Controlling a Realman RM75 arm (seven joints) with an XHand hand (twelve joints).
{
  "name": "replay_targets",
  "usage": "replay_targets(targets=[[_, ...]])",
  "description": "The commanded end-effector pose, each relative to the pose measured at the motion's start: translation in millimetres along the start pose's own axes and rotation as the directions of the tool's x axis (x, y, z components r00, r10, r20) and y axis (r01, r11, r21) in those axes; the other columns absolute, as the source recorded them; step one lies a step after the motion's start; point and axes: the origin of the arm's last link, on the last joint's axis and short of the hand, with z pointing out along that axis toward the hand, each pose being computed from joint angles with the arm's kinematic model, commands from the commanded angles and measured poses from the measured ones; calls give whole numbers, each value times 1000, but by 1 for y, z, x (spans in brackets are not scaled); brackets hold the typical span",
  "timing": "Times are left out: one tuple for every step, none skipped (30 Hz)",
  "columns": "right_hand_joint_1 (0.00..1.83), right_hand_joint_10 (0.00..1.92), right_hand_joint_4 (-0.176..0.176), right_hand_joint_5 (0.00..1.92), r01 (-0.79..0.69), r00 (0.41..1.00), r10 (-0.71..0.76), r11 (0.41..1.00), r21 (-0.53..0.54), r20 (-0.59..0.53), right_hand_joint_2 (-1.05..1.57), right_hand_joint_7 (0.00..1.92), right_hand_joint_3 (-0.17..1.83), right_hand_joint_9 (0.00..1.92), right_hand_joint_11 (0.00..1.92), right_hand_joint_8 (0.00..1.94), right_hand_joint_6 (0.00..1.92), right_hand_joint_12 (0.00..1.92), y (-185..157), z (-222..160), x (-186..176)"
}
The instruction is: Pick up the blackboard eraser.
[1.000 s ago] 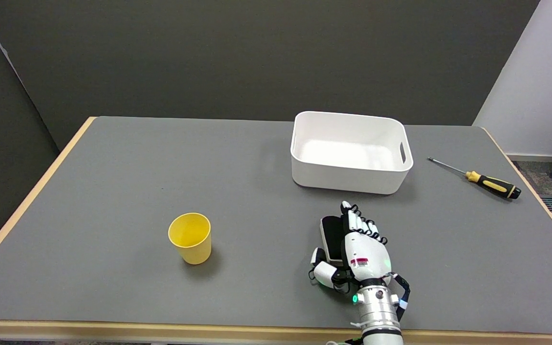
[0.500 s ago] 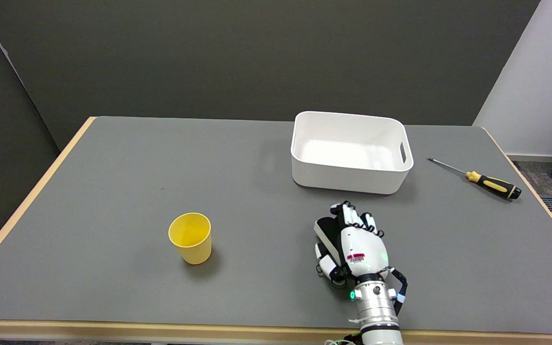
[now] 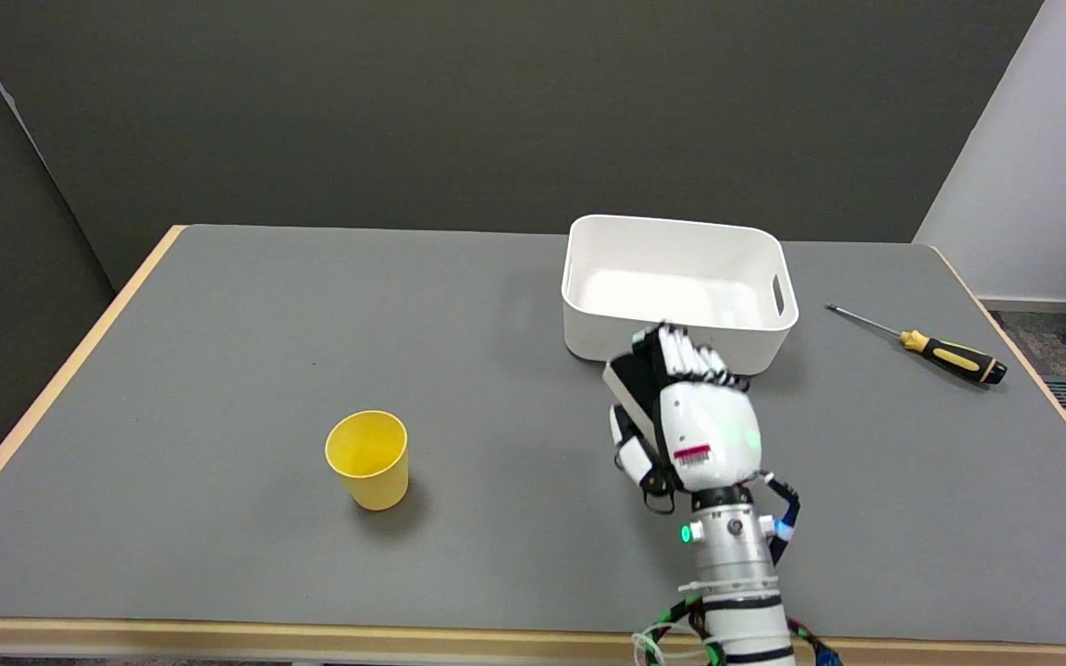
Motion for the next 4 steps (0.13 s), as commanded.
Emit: replay_targets(targets=[[1220,1921,-176,256,167,919,-88,970,179,-384,1176,462,553,729,348,1941,1129,1921,-13,79,72],[1219,1921,-176,255,167,919,-90,971,172,-383,1176,462,554,729,351,1941,1129,1921,-8,92,72],[1219,1921,-176,253,152,921,-80,975,163,-381,1176,462,555,729,353,1941,1128,1921,-2,107,73],[1219,1921,-176,253,135,924,-67,979,155,-377,1175,462,555,729,351,1941,1128,1921,4,118,74]])
